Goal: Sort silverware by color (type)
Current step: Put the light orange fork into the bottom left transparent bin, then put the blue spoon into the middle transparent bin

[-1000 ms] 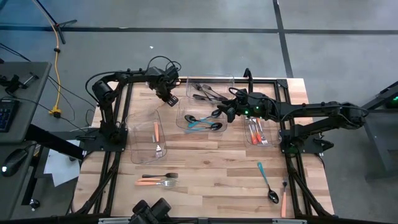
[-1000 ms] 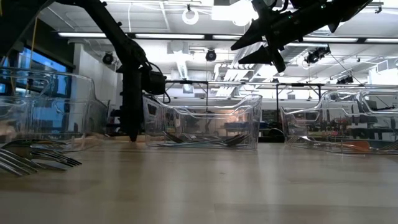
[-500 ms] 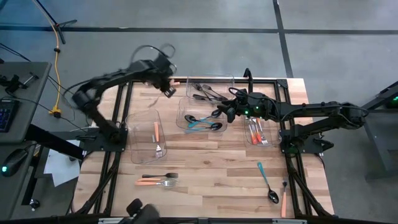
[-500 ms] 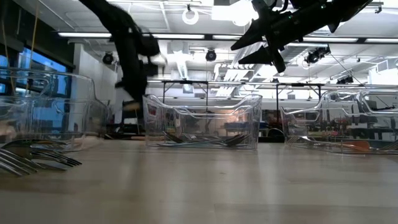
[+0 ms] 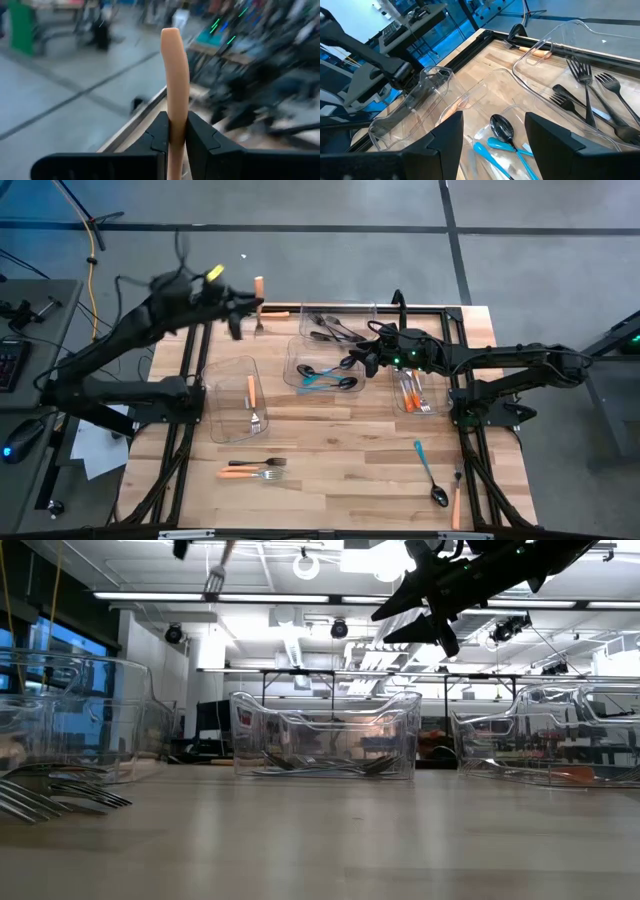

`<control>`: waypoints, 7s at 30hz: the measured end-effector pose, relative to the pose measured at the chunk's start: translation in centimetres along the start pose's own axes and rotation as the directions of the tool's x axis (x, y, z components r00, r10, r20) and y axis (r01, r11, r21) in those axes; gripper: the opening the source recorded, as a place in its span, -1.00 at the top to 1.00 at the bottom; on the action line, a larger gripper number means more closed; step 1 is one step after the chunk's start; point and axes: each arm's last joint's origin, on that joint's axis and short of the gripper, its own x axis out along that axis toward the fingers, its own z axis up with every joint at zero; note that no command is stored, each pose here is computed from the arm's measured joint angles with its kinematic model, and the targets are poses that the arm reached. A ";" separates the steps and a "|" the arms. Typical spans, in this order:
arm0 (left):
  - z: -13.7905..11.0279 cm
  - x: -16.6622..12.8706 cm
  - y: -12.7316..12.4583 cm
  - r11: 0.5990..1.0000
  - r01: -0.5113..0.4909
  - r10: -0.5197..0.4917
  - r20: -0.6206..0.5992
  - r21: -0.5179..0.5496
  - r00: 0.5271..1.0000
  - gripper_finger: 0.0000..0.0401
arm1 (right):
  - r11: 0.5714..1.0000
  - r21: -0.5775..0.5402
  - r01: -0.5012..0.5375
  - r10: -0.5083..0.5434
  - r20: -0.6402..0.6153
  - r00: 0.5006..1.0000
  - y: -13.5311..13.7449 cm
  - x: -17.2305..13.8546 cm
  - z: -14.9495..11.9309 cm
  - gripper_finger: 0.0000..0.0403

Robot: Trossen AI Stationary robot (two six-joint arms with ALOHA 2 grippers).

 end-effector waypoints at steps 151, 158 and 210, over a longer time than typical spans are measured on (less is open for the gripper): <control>-6.8 10.1 -6.5 0.900 0.436 -0.434 0.119 0.008 0.893 0.28 | 0.797 -0.434 -0.421 0.531 0.170 0.830 3.1 -1.2 3.1 0.02; -6.8 10.1 -6.5 0.900 0.437 -0.433 0.118 -0.001 0.893 0.28 | 0.791 -0.451 -0.414 0.532 0.171 0.830 3.1 -1.2 3.1 0.02; -7.6 10.2 -6.4 0.907 0.421 -0.420 0.039 -0.020 0.906 0.28 | 0.753 -0.101 0.651 -0.237 -0.963 0.125 7.0 -12.1 -22.4 0.02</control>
